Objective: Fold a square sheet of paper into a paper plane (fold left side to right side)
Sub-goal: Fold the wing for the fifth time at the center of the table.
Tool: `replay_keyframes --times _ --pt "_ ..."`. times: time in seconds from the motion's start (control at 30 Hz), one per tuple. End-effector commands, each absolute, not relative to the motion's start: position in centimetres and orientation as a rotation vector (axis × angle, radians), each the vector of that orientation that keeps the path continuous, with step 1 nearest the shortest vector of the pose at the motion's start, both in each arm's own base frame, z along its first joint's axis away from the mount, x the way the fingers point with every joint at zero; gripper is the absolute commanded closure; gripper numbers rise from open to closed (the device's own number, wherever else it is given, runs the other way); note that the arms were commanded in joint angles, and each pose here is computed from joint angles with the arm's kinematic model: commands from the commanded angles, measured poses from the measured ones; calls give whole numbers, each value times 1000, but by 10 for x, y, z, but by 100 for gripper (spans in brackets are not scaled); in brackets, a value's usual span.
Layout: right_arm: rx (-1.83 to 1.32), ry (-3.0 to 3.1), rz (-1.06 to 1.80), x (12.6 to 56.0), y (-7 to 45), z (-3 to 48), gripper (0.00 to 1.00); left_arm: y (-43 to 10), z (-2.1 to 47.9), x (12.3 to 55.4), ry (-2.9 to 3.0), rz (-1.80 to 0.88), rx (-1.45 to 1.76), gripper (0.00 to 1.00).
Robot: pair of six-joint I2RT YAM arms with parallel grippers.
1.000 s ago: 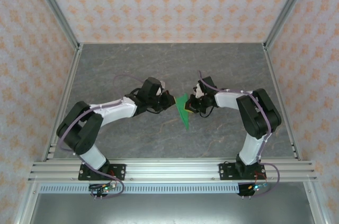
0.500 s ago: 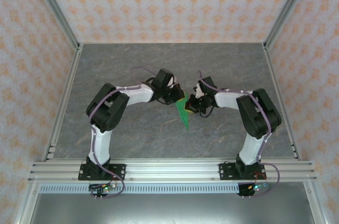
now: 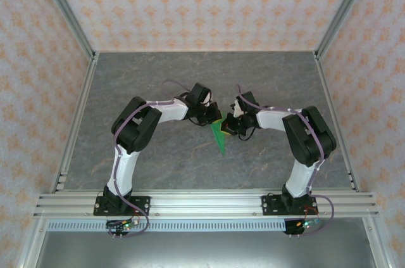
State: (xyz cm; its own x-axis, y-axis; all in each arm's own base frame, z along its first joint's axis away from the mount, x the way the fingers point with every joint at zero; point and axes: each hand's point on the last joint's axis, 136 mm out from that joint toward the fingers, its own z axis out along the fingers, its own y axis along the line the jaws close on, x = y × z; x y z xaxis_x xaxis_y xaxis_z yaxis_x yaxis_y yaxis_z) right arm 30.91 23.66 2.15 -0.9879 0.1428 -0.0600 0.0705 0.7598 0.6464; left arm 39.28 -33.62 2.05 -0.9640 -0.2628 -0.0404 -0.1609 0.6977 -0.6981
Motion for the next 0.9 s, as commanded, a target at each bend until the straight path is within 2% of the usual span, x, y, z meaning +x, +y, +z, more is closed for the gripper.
replay_keyframes --times 0.0,0.13,0.37,0.87 --pt "173 2824 974 306 230 33 100 -315 -17 377 2891 -921 -386 100" --pt "176 2767 1059 297 233 59 99 -308 -27 371 2903 -886 -404 100" --pt "251 2746 1312 262 252 54 99 -305 -32 369 2904 -878 -420 100" --pt "259 2800 1307 234 259 33 99 -305 -30 369 2903 -873 -414 100"
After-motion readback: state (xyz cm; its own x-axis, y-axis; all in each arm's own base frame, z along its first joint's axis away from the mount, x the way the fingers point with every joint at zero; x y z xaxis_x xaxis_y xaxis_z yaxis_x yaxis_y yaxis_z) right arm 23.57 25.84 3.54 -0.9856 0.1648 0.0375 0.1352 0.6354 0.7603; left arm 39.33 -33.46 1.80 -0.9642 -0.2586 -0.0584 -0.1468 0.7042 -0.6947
